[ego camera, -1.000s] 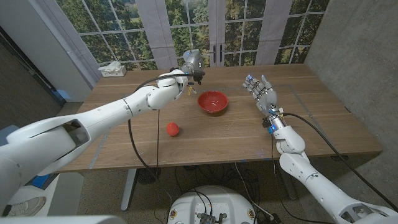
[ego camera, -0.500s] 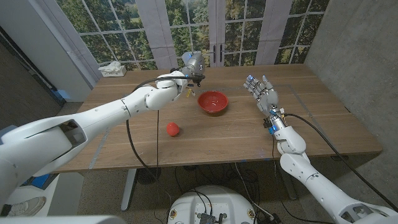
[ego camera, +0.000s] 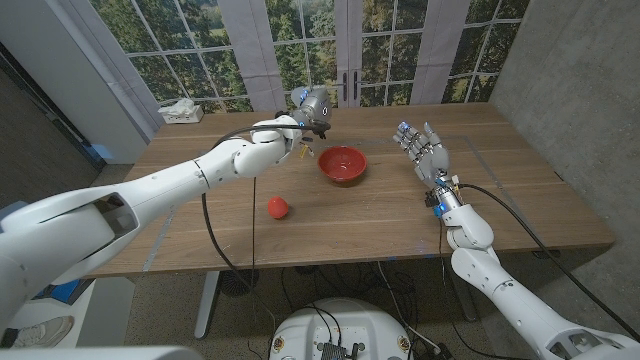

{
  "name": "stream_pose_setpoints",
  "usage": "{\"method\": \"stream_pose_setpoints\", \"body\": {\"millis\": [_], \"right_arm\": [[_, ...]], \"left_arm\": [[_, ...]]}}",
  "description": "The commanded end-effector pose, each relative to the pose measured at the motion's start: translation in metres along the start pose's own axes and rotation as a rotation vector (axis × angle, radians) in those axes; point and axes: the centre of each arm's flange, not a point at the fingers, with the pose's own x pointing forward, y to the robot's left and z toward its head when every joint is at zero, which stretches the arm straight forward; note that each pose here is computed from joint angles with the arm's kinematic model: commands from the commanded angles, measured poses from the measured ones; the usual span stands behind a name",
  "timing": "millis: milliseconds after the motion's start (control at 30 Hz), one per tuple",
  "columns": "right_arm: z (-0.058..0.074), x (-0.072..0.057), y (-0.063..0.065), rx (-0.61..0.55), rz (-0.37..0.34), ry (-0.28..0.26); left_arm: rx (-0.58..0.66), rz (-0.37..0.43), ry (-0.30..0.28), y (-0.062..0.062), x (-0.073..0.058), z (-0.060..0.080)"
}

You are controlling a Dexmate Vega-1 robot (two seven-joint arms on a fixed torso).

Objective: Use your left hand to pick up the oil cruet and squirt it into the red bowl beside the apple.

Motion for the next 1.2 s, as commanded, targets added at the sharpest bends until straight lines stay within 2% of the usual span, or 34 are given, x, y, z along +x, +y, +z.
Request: {"method": "stream_pose_setpoints", "body": {"millis": [33,67,100,133,167,200,233,300,700,800,1033,1200], "right_arm": [[-0.001,-0.003,-0.001,0.007,0.002,-0.001],[-0.002,-0.003,-0.001,0.009,0.0,-0.002],[-0.002,-0.003,-0.001,0.009,0.001,-0.002],[-0.002,-0.002,-0.001,0.008,0.003,-0.004],[-0.002,-0.002,-0.001,0.009,0.003,-0.003],[-0.002,-0.002,-0.001,0.007,0.005,-0.004],[-0.002,-0.002,-0.001,0.009,0.007,-0.004],[-0.003,-0.002,-0.001,0.01,0.005,-0.004],[-0.002,-0.001,0.001,0.008,0.005,-0.007],[-0.002,-0.001,0.001,0.005,0.008,-0.007],[-0.002,0.001,0.002,0.003,0.008,-0.005],[-0.002,0.002,0.003,-0.001,0.017,0.0]], "left_arm": [[-0.061,-0.037,-0.067,0.002,0.005,-0.01],[-0.072,-0.015,-0.07,0.002,0.004,-0.011],[-0.074,-0.026,-0.055,0.002,0.004,-0.013],[-0.079,-0.032,-0.076,0.002,0.004,-0.013],[-0.077,-0.016,-0.074,0.002,0.004,-0.014],[-0.077,-0.037,-0.066,0.002,0.004,-0.015],[-0.08,-0.037,-0.087,0.003,0.005,-0.016],[-0.094,-0.046,-0.069,0.002,0.004,-0.017],[-0.061,0.0,-0.061,0.002,0.001,-0.017],[-0.036,0.027,-0.051,0.001,-0.001,-0.014],[-0.021,0.028,-0.028,0.002,-0.003,-0.013],[-0.029,0.015,0.018,0.003,-0.005,-0.013]]}}
